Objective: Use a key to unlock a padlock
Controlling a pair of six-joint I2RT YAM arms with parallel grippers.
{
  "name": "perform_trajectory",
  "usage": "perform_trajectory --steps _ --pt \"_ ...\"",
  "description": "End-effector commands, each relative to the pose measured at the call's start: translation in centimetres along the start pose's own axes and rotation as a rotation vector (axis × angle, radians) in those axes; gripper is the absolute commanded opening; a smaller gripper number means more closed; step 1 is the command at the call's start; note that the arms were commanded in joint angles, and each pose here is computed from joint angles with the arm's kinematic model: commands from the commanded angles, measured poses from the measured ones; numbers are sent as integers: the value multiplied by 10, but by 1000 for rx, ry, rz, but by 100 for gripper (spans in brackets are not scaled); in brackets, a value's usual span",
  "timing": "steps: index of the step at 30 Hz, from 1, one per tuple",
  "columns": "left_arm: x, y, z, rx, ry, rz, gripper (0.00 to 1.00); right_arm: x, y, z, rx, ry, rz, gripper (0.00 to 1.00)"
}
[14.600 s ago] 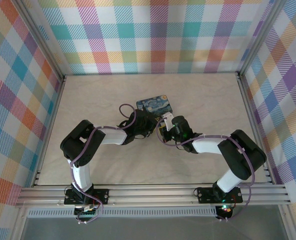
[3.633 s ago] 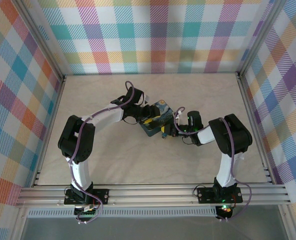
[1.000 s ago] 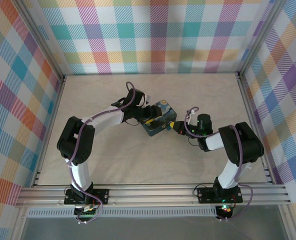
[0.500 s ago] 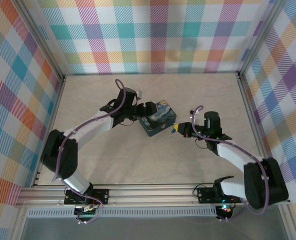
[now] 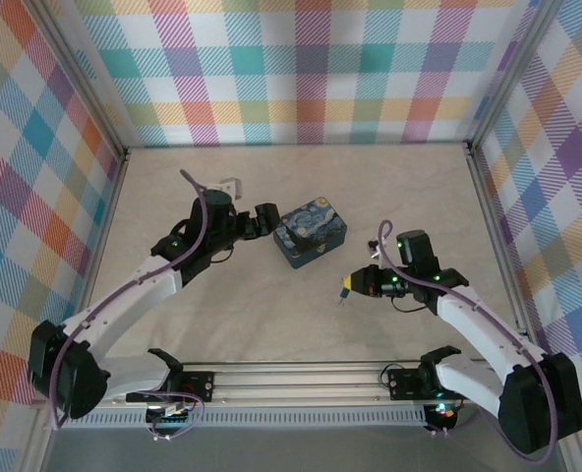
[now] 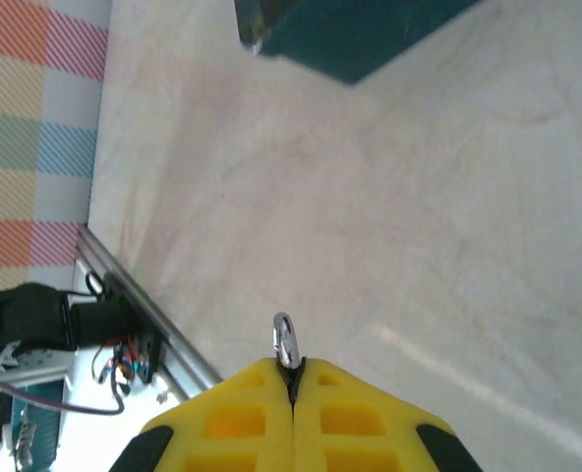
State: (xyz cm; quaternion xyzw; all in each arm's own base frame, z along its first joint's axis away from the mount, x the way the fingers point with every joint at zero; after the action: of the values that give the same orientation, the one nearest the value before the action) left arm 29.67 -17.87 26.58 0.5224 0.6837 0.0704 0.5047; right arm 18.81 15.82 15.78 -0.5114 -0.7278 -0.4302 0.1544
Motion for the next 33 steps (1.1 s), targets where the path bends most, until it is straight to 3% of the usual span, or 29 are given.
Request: perform_trajectory --steps 1,10,33 --pt "11 7 -12 -78 58 38 100 0 -20 8 85 6 78 2" --pt "21 6 -23 -98 85 31 100 -8 -34 42 213 -29 97 3" --pt "19 6 -18 -78 89 34 100 -25 -25 87 278 -57 97 5"
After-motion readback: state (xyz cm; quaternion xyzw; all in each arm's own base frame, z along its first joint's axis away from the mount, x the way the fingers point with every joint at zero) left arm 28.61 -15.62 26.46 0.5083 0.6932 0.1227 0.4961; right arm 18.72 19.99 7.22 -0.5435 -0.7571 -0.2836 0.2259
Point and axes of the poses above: each hand's point on the last joint's axis, 136 mm out from that joint toward the fingers, its own z axis out along the fingers, its own x axis along the line the jaws close on, y = z × x, the point moved 5 cm from there along -z, back along the fingers, and after that the axes turned 11 degrees about -z, right-handed, at the moved point
